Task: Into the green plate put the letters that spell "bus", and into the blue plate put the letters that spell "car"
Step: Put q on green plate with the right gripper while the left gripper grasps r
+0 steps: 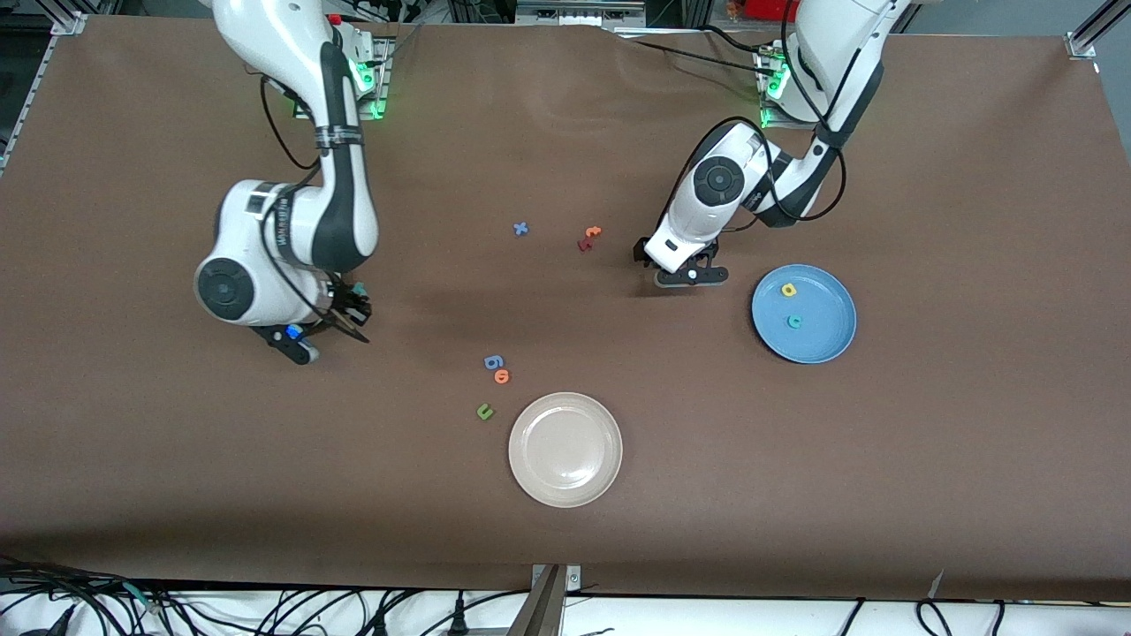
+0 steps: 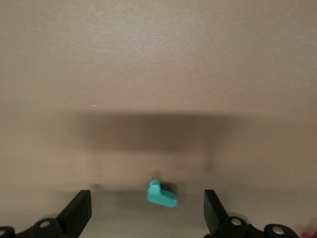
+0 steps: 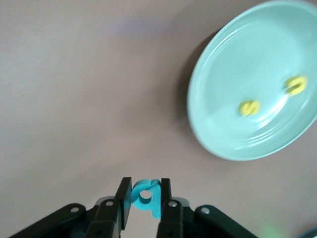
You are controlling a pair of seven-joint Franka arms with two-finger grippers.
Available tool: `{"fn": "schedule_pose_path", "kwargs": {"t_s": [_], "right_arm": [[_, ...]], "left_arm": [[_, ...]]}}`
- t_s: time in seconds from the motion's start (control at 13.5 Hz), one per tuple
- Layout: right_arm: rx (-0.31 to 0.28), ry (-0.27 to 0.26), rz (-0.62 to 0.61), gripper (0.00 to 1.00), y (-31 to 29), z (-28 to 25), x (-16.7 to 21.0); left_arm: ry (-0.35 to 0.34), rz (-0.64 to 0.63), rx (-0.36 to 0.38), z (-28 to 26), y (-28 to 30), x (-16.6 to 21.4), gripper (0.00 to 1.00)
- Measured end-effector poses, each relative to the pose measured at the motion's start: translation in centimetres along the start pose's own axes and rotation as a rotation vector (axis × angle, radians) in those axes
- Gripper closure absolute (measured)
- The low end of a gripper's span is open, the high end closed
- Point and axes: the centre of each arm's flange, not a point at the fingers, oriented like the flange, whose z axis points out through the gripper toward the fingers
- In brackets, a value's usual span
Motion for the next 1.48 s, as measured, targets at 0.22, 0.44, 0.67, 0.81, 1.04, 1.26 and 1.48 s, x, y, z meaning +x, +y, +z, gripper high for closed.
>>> {"fn": "schedule_pose_path", "kwargs": {"t_s": [0.22, 0.44, 0.67, 0.81, 1.04, 1.26, 1.48], "right_arm": [[-0.005, -0.008, -0.133, 0.73, 5.0, 0.1, 3.2], [-0.011, -0.010, -0.253, 0.73, 10.1, 1.7, 7.3], [-0.024, 0.005, -0.323, 0.73, 11.3, 4.5, 9.4], [-0.026, 0.011, -0.350, 0.73, 10.0, 6.6, 9.6], [-0.035, 0.007, -0.357, 0.73, 9.6, 7.6, 9.6], [-0.034, 0.002, -0.356, 0.73, 10.0, 7.7, 9.8], [-0.035, -0.016, -0.362, 0.73, 11.1, 8.4, 9.9]], "left_arm": [[-0.006, -0.011, 0.000, 0.5, 0.7, -0.2, 0.13], [-0.009, -0.018, 0.001, 0.7, 0.7, -0.2, 0.29], [-0.008, -0.026, 0.000, 0.6, 0.9, -0.3, 0.45], [-0.008, -0.030, 0.001, 0.6, 0.9, -0.3, 0.52], [-0.007, -0.055, 0.002, 0.6, 1.0, -0.4, 0.59], [-0.007, -0.059, 0.002, 0.6, 1.2, -0.5, 0.63], [-0.007, -0.059, 0.002, 0.6, 1.2, -0.5, 0.66]]}}
